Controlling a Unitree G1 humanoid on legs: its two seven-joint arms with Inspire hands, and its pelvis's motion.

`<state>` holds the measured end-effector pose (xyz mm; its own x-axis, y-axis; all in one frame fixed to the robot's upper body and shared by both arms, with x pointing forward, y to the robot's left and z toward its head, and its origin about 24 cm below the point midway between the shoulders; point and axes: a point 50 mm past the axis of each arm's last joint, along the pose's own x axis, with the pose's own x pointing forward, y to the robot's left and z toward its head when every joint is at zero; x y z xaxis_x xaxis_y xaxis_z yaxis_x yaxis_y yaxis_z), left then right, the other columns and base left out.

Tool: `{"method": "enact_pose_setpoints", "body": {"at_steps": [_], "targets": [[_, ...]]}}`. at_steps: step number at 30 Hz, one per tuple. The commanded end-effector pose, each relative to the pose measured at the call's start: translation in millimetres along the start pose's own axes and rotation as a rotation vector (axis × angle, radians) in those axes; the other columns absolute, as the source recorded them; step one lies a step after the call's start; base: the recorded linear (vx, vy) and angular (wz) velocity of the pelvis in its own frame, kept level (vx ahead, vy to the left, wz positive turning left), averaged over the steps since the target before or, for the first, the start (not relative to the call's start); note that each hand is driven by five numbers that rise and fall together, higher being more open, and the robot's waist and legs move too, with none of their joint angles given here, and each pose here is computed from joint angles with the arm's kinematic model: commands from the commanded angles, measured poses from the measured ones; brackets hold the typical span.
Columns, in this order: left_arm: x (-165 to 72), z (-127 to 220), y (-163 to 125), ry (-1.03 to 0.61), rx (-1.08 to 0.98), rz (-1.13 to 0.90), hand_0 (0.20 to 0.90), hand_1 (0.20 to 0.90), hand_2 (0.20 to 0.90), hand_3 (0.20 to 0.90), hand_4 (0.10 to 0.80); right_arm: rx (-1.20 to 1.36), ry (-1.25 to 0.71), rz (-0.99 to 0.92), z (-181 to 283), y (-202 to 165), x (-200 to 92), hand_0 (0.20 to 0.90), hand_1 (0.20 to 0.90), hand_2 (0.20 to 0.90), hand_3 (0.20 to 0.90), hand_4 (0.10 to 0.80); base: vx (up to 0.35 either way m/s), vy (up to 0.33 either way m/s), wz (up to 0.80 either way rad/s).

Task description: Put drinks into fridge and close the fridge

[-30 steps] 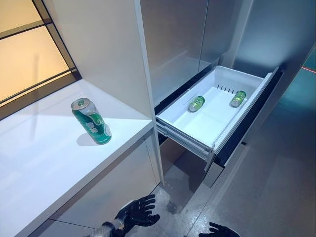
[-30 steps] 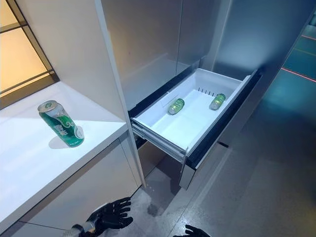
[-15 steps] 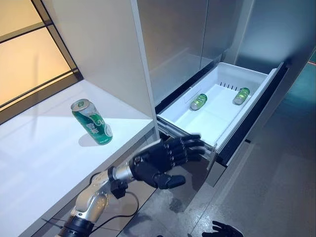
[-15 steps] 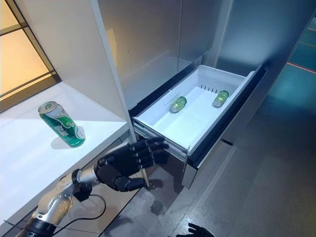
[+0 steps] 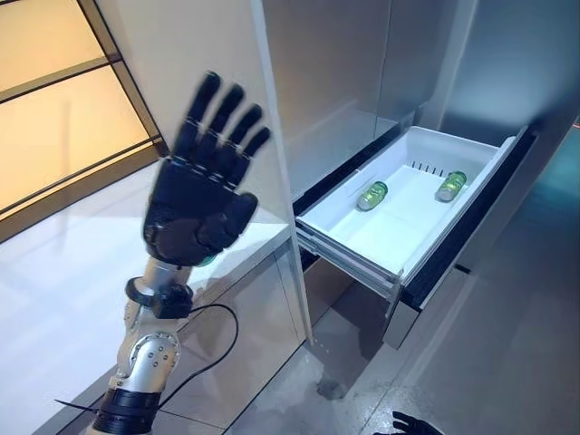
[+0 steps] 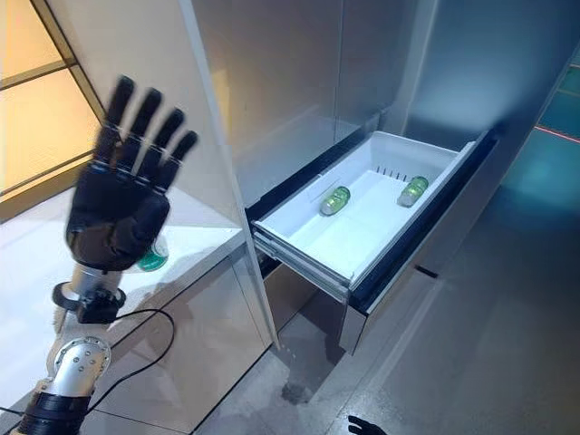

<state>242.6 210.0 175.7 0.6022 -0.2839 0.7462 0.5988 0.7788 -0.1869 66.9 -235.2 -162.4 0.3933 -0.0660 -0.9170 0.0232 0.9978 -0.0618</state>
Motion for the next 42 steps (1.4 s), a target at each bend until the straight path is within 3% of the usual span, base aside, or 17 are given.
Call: {"method": "enact_pose_setpoints", "body": {"at_steps": [1,7,15,31,42], "targets": [[32.6,55.8,-4.1,-0.259,0.339,0.024,0.900,0.900,0.900,0.900,0.800,0.002,-0.016,0.030,0.5,17.2,2.7,0.900,0.900,0.900,0.900,0.800,0.000,0.000,0.00],[30.3,64.6,12.8,-0.225,0.601,0.269,0.900,0.900,0.900,0.900,0.800,0.007,-0.011,0.035,1.6,21.3,3.8,0.900,0.900,0.900,0.900,0.800,0.000,0.000,0.00],[22.3,58.4,37.2,-0.099,0.655,0.413,0.900,0.900,0.900,0.900,0.800,0.015,-0.008,0.033,5.2,18.8,4.6,0.900,0.900,0.900,0.900,0.800,0.000,0.000,0.00],[11.2,36.2,67.9,0.198,0.571,0.416,0.900,0.900,0.900,0.900,0.800,0.022,-0.001,0.019,9.7,9.3,4.7,0.900,0.900,0.900,0.900,0.800,0.000,0.000,0.00],[7.5,36.0,80.9,0.299,0.623,0.444,0.900,0.900,0.900,0.900,0.800,0.028,0.000,0.016,10.4,7.5,4.6,0.900,0.900,0.900,0.900,0.800,0.000,0.000,0.00]]}}
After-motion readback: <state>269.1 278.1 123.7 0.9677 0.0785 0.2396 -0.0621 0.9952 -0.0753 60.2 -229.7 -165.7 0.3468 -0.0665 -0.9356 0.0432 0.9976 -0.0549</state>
